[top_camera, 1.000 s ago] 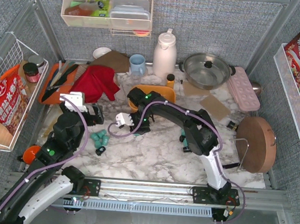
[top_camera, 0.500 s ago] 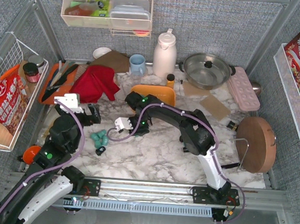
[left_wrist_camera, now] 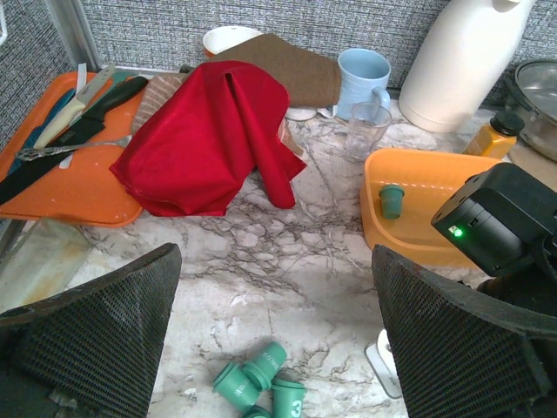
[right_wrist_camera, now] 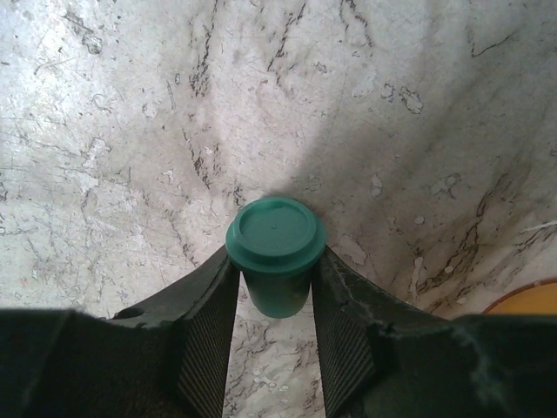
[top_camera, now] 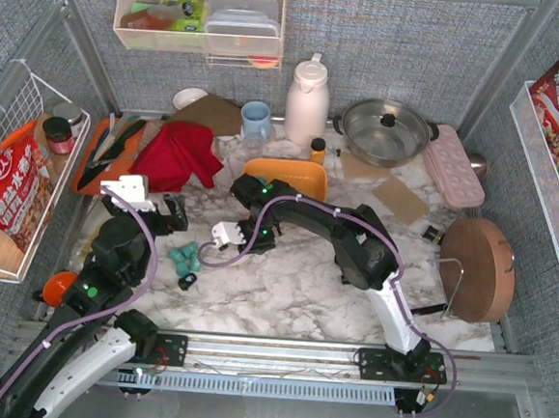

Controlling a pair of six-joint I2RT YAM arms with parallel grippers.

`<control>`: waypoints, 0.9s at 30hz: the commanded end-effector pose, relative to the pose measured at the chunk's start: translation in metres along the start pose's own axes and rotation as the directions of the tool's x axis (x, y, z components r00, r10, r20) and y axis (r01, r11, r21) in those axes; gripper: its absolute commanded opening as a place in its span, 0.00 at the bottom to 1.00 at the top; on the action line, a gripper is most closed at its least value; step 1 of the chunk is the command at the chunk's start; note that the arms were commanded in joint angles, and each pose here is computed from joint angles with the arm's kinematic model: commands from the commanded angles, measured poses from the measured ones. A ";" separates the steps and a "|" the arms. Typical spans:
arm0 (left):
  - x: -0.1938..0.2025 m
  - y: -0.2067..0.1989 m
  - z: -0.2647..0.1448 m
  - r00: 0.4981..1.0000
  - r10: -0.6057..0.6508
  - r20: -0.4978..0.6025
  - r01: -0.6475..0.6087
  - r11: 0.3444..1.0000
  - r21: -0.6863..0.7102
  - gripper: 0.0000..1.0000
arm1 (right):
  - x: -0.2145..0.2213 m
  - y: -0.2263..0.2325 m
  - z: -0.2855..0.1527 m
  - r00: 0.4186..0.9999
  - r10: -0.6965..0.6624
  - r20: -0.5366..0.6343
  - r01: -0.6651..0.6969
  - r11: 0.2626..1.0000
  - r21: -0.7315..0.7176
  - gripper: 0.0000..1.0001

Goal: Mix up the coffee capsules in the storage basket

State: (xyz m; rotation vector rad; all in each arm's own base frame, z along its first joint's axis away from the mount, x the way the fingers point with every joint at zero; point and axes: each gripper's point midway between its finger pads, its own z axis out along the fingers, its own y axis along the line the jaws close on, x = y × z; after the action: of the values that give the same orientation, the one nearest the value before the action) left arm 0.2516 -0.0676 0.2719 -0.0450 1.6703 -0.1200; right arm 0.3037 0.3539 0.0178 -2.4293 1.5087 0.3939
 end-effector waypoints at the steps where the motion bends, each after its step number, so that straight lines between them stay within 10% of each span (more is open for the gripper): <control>1: -0.005 0.000 0.002 1.000 -0.004 0.020 0.004 1.000 -0.003 0.99 | -0.001 0.004 0.001 1.000 -0.011 0.006 0.011 1.000 -0.011 0.41; 27: 0.000 0.003 0.004 1.000 0.003 0.010 -0.003 1.000 -0.025 0.99 | -0.017 -0.001 -0.036 0.986 0.041 0.162 -0.059 0.993 0.105 0.15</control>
State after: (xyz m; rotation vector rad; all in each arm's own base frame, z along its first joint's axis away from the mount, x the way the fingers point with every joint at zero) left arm 0.2540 -0.0656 0.2659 -0.0520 1.6857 -0.0946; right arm 0.3024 0.3461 0.0402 -2.3135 1.5115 0.4133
